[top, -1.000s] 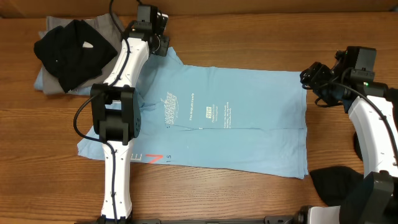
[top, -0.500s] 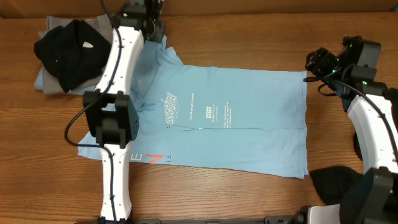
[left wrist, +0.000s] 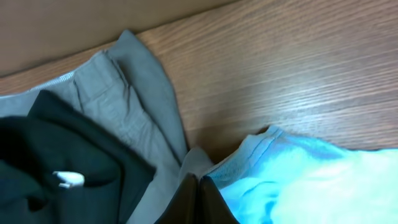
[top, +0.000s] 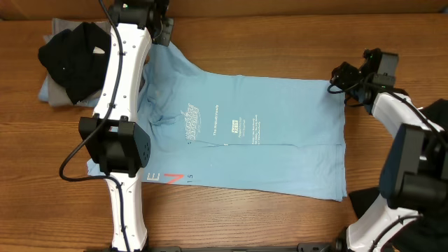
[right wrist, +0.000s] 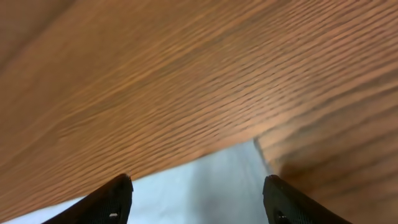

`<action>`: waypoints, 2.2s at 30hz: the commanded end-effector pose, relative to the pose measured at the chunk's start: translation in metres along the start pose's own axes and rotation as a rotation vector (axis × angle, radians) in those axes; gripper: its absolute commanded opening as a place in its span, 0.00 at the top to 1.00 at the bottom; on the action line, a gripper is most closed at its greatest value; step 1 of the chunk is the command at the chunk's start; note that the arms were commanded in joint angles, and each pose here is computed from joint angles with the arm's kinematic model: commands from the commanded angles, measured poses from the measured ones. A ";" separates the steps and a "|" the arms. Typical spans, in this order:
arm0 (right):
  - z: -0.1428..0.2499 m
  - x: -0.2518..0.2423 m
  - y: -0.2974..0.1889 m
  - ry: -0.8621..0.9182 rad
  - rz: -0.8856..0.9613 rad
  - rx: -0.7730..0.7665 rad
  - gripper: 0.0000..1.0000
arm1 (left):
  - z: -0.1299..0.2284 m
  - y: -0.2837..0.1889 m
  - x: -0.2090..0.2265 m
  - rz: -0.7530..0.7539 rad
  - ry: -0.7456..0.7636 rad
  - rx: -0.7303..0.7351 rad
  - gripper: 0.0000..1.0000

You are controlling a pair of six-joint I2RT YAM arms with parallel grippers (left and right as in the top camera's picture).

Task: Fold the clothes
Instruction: 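Fold the shirt's top half down toward the bottom hem with both grippers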

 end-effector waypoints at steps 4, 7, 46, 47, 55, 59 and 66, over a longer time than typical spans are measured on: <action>0.003 -0.021 0.031 -0.027 0.096 -0.031 0.28 | -0.004 -0.071 0.024 -0.060 -0.010 -0.071 0.96; 0.009 -0.026 0.041 -0.025 0.102 -0.018 0.28 | 0.001 -0.087 0.027 -0.059 -0.010 -0.070 0.96; -0.009 0.019 -0.105 0.003 0.035 0.034 0.96 | 0.075 -0.120 0.015 -0.009 -0.154 0.273 0.96; -0.005 0.016 -0.110 0.013 0.050 0.057 0.96 | 0.077 -0.121 0.014 -0.007 -0.155 0.283 0.96; 0.023 -0.010 -0.135 0.075 0.158 0.206 0.96 | 0.087 -0.130 0.020 0.015 -0.187 0.300 0.96; 0.034 -0.013 -0.146 0.069 0.171 0.264 0.96 | 0.106 -0.146 0.023 0.020 -0.197 0.324 0.96; 0.055 -0.021 -0.157 0.068 0.220 0.374 0.96 | 0.163 -0.159 0.022 0.015 -0.227 0.460 0.96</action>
Point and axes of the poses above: each gripper's point midway between its finger pads, its own y axis out along the fingers, its own x axis along the line the jaws close on, z = x × y, the point moved 5 cm from there along -y, back along the fingers, and after that the axes turned 9 degrees about y, right-handed, at the moved point
